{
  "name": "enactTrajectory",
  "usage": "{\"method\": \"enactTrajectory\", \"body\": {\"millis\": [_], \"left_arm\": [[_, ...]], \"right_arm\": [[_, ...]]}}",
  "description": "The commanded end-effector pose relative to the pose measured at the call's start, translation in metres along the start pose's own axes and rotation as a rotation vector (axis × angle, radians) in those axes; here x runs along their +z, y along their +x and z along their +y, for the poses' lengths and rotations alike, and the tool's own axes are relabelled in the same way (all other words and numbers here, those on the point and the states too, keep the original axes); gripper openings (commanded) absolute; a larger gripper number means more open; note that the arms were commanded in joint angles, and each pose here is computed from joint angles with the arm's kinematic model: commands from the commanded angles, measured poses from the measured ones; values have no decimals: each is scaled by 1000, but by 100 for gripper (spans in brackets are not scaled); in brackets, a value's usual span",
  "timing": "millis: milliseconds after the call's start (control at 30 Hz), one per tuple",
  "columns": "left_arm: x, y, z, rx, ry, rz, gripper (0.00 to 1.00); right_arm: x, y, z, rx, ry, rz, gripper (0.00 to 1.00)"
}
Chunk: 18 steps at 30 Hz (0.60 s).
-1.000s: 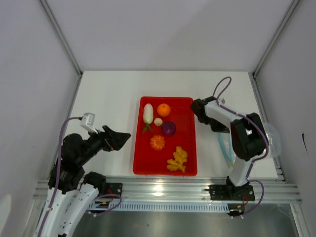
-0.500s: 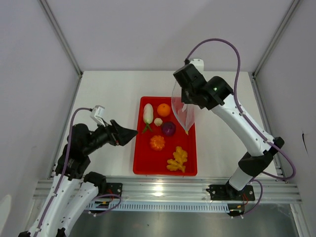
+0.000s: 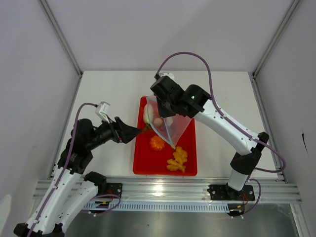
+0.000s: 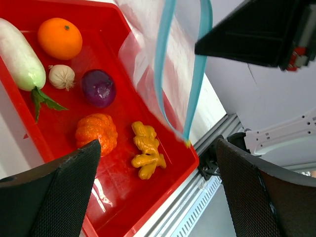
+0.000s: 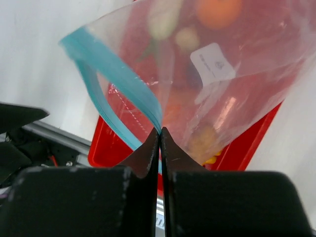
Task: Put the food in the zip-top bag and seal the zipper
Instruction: Pick up the zipper food storage bag at the corner of the board.
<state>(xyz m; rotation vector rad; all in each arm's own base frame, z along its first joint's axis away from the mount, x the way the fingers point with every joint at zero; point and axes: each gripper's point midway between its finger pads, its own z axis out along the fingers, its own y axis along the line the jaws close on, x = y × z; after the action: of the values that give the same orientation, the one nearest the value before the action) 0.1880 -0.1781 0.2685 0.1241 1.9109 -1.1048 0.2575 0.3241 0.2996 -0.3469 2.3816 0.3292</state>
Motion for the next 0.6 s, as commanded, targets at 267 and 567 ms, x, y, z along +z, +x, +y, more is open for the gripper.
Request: {"method": "enactTrajectory", "body": {"millis": [267,567], "left_arm": [[26,-17,-7,22,6,-21,100],[42,-23,11,29,-76,-20,80]], "right_arm": [[-15,3,49,1,-163,-6,0],[-27,11,64,-9,-239,5,0]]}}
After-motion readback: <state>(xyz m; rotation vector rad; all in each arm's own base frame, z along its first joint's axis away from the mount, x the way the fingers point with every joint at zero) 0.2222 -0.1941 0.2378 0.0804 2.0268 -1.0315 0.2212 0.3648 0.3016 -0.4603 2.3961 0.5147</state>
